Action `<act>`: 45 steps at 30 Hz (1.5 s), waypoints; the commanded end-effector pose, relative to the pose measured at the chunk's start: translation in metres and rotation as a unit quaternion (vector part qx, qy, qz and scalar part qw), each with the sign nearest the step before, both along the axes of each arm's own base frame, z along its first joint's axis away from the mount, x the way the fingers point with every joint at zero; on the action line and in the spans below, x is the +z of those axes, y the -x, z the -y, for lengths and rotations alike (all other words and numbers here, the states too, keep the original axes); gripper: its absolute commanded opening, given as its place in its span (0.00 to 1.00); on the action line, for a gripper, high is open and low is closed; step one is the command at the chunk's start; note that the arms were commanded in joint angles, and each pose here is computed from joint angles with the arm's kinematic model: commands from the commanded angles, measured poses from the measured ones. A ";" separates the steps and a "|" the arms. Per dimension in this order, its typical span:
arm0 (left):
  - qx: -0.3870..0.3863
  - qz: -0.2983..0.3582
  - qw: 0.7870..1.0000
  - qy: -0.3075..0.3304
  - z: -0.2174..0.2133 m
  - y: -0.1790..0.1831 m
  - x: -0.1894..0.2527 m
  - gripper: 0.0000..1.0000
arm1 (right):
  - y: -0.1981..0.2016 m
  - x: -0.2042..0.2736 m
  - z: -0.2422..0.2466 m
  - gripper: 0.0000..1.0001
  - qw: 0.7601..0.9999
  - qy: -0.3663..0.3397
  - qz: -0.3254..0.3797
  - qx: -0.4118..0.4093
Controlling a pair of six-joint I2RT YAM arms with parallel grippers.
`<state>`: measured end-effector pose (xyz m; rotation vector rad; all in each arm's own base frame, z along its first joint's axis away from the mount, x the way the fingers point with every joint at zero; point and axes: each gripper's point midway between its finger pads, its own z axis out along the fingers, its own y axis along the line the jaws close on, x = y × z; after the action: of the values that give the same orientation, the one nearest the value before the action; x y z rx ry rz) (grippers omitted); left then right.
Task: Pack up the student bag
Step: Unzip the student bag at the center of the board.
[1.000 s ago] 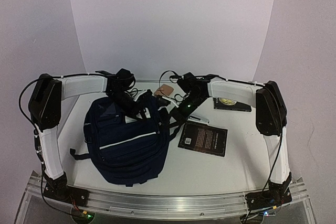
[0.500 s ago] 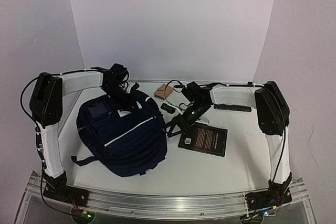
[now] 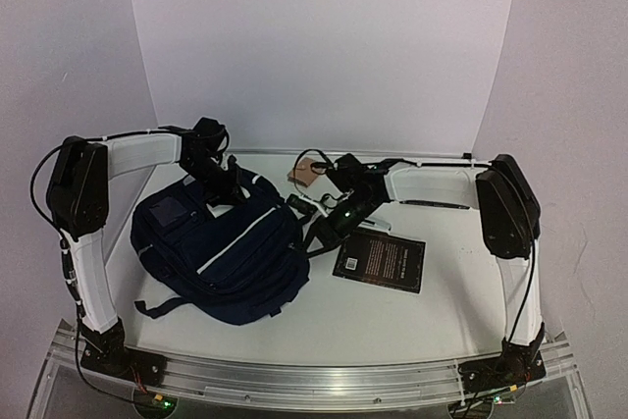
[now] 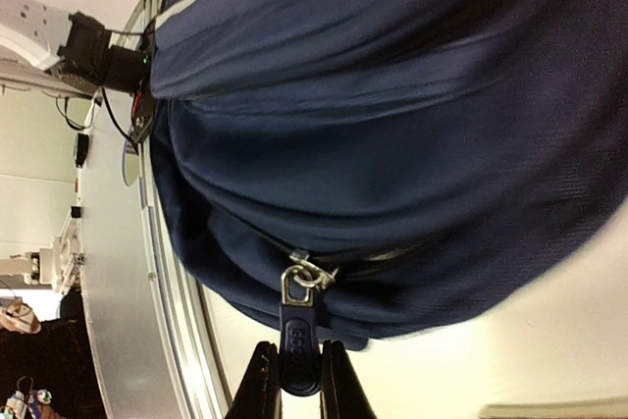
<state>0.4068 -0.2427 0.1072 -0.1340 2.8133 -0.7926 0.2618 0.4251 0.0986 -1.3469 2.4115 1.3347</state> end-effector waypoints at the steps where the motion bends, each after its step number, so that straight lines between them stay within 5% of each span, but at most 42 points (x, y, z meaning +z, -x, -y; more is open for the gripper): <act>1: 0.128 0.036 0.990 -0.036 -0.038 -0.045 0.011 0.00 | 0.047 0.015 -0.016 0.00 0.999 -0.010 0.010 0.029; 10: 0.209 0.036 0.977 -0.037 -0.053 -0.056 0.017 0.00 | 0.004 0.006 -0.011 0.00 0.996 0.020 0.061 -0.057; 21: 0.052 0.062 0.996 -0.024 -0.046 0.014 0.055 0.01 | -0.082 0.030 0.017 0.00 0.982 0.014 0.146 -0.120; 22: 0.037 0.066 0.997 -0.012 -0.042 0.021 0.060 0.07 | -0.088 0.032 0.016 0.00 0.981 0.013 0.149 -0.124; 25: -0.027 0.129 0.991 0.019 -0.029 0.028 0.087 0.54 | -0.097 0.037 0.011 0.00 0.980 0.005 0.155 -0.122; 27: -0.068 0.174 0.982 0.016 -0.025 0.022 0.103 0.74 | -0.093 0.039 0.009 0.00 0.983 -0.003 0.146 -0.111; 33: -0.205 0.261 0.943 -0.008 0.002 -0.017 0.119 0.81 | -0.073 0.044 0.006 0.00 0.990 -0.029 0.105 -0.086; 38: -0.341 0.269 0.900 0.013 0.033 -0.024 0.102 0.81 | -0.074 0.045 0.007 0.00 0.990 -0.026 0.112 -0.087; 45: -0.396 0.273 0.876 0.042 0.049 -0.027 0.083 0.80 | -0.076 0.041 0.008 0.00 0.989 -0.020 0.114 -0.089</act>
<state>0.4460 -0.2774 0.1766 0.9311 2.3409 -0.8165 0.3386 0.4129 0.1266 -1.1405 2.3319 1.0773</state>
